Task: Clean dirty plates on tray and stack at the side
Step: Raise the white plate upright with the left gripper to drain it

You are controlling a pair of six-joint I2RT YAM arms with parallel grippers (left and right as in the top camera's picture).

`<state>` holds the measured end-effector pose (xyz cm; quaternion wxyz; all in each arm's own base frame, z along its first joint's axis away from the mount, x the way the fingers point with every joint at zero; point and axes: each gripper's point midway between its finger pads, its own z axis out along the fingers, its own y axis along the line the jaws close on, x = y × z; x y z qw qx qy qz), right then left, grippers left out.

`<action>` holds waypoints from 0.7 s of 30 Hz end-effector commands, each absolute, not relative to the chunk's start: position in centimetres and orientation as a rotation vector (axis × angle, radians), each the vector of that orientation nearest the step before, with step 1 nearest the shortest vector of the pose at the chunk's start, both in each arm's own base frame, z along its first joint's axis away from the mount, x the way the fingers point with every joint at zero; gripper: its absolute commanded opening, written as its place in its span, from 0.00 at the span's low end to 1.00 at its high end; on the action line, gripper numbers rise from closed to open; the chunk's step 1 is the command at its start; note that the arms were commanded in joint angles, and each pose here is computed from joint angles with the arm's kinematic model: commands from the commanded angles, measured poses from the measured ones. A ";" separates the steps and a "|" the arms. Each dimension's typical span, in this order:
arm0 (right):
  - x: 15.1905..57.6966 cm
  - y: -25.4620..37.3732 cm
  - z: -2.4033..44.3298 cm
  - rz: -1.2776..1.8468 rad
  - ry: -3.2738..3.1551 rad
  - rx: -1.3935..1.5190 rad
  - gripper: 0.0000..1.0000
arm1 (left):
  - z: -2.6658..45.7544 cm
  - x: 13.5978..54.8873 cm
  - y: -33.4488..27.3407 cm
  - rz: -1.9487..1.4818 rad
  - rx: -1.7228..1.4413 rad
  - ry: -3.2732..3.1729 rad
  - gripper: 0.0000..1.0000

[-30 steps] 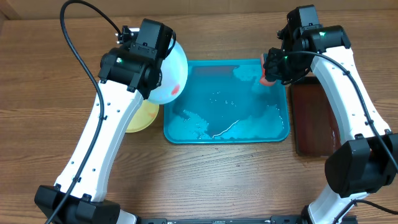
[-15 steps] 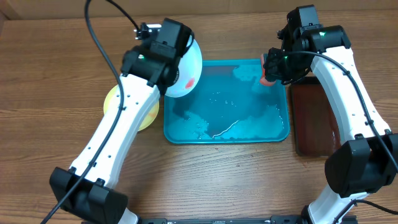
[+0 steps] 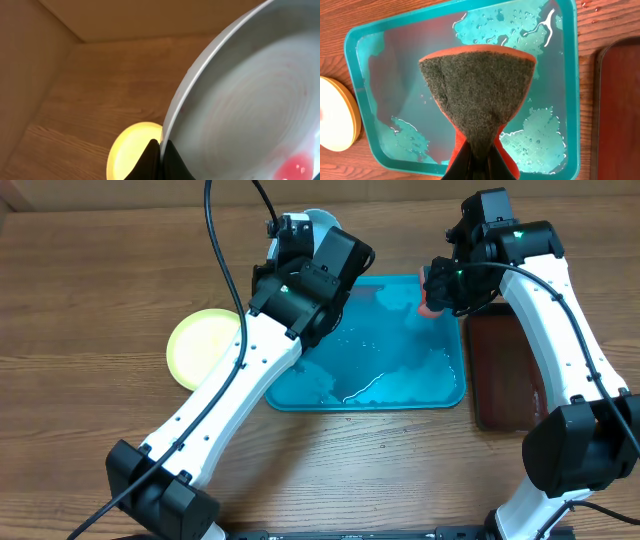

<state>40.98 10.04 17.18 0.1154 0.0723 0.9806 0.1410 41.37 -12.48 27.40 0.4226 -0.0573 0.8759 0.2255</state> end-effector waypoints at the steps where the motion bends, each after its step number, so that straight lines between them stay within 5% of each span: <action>1: 41.3 9.9 18.5 0.404 2.834 0.196 0.04 | 29.4 41.6 -12.1 0.614 -0.201 2.095 0.04; 21: 41.2 9.8 18.5 0.403 2.838 0.196 0.04 | 33.9 40.6 -11.9 0.802 -0.269 1.842 0.04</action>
